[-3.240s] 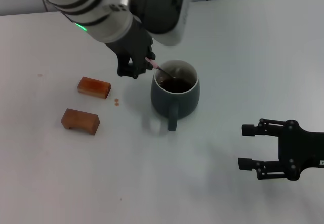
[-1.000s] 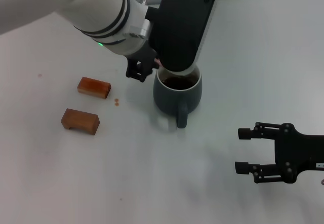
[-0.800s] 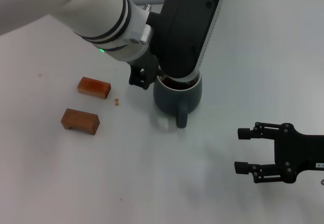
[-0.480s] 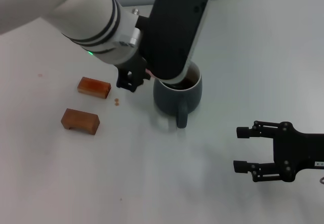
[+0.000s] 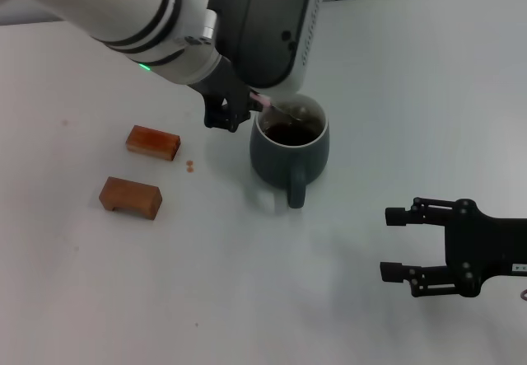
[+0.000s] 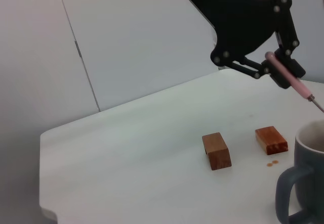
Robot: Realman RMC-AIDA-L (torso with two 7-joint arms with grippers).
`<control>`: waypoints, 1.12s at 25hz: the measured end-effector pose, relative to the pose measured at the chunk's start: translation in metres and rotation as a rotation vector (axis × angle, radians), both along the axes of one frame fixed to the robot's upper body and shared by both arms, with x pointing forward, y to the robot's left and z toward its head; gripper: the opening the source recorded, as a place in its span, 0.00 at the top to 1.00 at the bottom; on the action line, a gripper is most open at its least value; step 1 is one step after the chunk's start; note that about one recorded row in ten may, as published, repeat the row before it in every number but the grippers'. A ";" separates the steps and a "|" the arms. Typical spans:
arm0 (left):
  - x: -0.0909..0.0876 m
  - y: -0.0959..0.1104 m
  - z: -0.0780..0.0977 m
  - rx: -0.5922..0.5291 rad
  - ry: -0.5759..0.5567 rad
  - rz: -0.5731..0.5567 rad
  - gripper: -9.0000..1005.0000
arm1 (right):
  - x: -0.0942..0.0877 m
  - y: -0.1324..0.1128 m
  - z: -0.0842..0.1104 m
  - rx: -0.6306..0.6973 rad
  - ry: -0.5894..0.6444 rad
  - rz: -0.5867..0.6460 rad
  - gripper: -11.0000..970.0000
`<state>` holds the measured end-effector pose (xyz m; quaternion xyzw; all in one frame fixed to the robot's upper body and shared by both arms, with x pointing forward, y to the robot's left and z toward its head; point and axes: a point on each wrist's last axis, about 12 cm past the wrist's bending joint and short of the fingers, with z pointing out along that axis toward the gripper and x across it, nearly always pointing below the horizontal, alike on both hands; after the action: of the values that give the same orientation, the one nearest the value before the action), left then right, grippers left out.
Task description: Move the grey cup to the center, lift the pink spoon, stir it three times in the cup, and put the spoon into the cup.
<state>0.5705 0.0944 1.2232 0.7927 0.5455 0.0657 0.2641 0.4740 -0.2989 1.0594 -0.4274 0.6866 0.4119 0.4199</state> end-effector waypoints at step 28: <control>-0.090 0.209 -0.106 -1.048 0.311 0.201 0.15 | 0.001 0.000 0.009 0.080 -0.115 -0.028 0.16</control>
<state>0.4807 0.3039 1.1172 0.4996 0.6105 -0.3074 0.5321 0.4754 -0.2987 1.0686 -0.4235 0.6502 0.4079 0.4811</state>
